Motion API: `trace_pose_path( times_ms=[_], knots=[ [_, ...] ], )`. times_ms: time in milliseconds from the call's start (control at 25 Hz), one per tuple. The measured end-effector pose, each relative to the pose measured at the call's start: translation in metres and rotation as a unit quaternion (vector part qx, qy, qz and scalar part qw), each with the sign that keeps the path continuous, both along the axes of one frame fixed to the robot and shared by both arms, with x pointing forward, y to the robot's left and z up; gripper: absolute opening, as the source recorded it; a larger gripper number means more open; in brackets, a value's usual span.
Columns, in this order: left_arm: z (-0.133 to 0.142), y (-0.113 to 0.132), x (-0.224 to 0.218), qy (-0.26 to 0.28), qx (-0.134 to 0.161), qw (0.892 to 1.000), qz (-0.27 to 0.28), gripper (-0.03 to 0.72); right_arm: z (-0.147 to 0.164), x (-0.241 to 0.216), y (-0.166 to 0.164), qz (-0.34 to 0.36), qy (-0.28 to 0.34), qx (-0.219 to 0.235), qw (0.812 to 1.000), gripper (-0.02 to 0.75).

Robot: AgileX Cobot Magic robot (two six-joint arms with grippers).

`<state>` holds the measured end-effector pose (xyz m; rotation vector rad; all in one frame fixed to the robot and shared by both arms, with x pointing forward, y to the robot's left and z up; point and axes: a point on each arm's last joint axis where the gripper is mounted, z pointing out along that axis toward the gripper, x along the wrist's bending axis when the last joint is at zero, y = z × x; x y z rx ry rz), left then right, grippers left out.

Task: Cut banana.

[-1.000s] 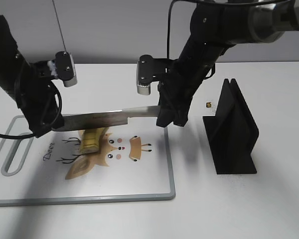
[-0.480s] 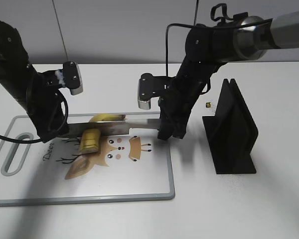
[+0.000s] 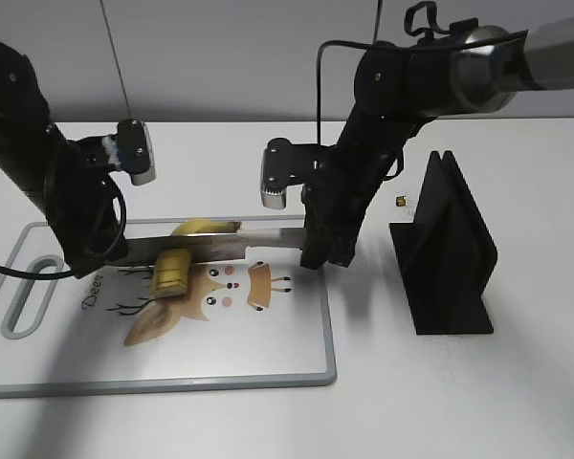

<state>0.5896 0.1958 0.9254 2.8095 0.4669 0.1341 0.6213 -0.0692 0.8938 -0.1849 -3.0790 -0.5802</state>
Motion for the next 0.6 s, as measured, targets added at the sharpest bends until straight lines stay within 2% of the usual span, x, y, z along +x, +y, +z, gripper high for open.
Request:
trace_pose_path(
  times_ms=[600],
  knots=[
    [0.056,0.003,-0.013,-0.059,-0.013,0.998,-0.007,0.007,0.062,-0.006,-0.004,0.003,-0.055,0.015,0.998,0.165]
  ],
)
